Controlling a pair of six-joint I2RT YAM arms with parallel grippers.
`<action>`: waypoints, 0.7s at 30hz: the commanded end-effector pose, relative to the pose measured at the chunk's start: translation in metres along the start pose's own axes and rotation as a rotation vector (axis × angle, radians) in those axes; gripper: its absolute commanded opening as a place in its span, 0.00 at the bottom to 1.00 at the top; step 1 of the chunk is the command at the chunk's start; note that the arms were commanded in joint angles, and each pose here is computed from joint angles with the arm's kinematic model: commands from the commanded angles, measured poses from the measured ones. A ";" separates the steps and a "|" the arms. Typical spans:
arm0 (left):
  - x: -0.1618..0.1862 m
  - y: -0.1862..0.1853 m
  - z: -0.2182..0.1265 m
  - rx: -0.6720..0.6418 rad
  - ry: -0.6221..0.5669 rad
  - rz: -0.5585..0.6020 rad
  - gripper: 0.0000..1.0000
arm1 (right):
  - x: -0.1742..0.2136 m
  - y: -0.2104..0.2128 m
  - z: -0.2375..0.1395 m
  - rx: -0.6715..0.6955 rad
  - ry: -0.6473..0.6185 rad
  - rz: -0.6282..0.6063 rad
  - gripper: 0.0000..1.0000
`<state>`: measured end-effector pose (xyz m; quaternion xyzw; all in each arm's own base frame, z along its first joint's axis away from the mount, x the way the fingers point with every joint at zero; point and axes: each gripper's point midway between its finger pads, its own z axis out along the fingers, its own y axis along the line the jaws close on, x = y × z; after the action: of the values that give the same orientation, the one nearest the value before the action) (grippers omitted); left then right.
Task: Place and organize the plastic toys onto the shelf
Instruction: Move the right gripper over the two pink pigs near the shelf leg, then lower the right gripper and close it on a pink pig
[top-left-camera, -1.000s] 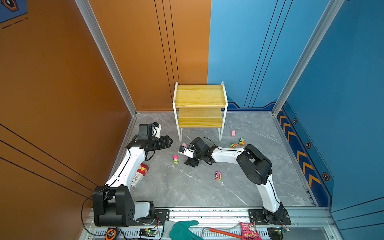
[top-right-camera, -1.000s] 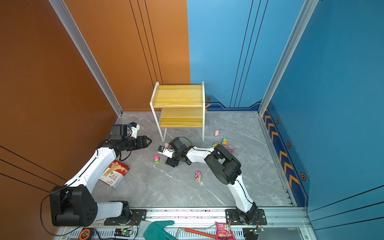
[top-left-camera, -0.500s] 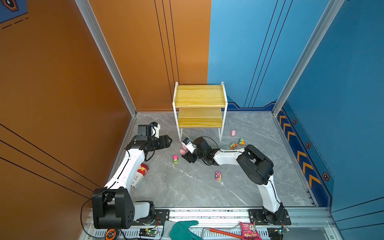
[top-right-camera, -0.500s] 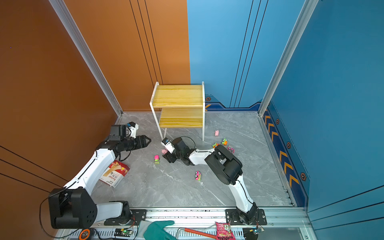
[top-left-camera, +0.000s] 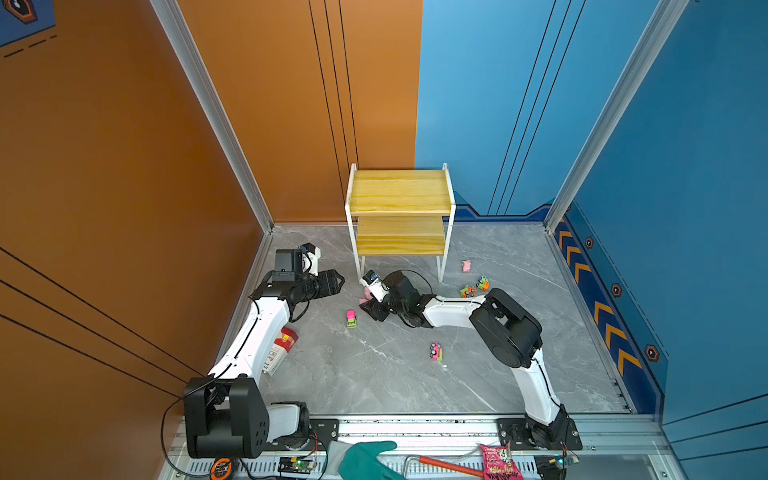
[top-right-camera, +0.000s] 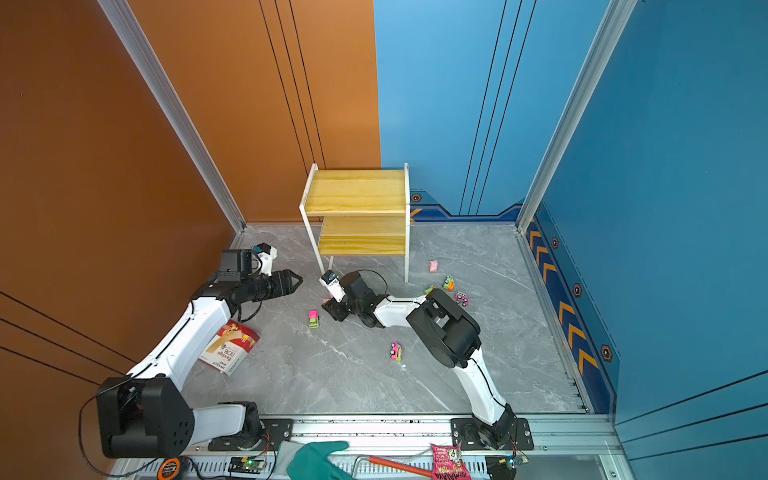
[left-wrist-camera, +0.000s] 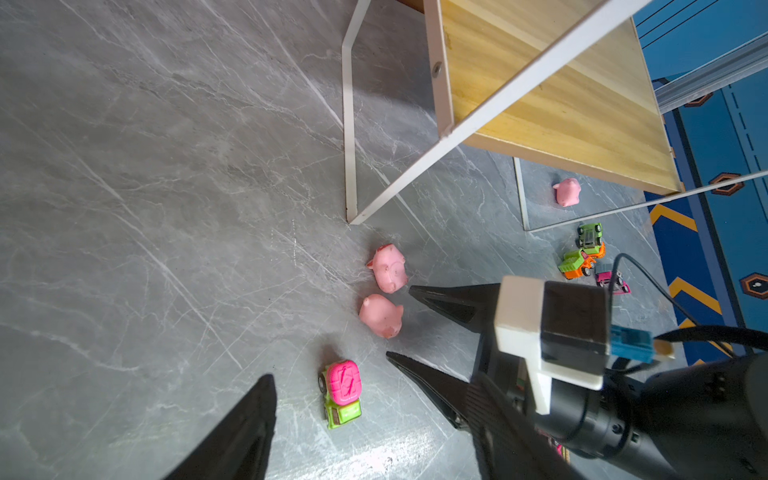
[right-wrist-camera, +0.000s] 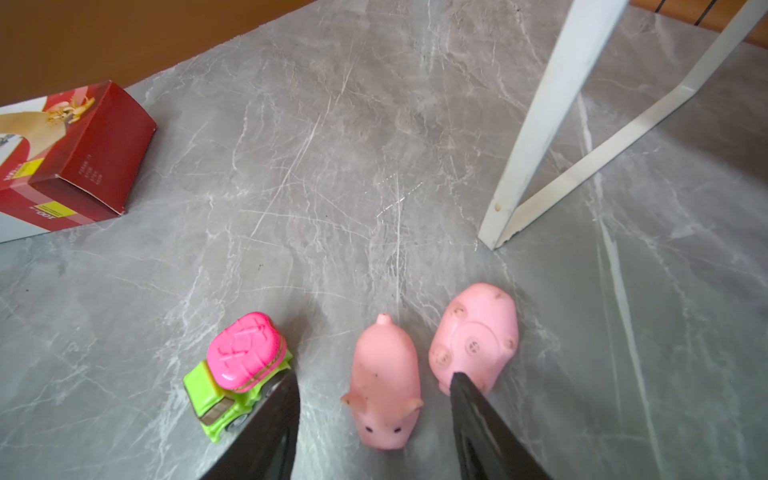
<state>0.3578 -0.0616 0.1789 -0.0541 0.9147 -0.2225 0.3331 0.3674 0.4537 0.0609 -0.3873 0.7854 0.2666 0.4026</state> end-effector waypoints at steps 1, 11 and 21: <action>0.006 -0.004 -0.001 0.031 0.006 -0.014 0.73 | 0.006 -0.002 0.007 0.021 0.024 0.014 0.58; 0.007 -0.003 0.001 0.033 0.012 -0.017 0.73 | 0.014 -0.004 0.018 0.030 0.037 0.008 0.57; 0.008 -0.002 0.002 0.030 0.016 -0.018 0.73 | 0.013 0.003 0.027 0.021 0.045 0.001 0.47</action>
<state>0.3567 -0.0634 0.1759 -0.0558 0.9141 -0.2286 0.3301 0.3716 0.4692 0.0424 -0.3882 0.7898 0.2629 0.3955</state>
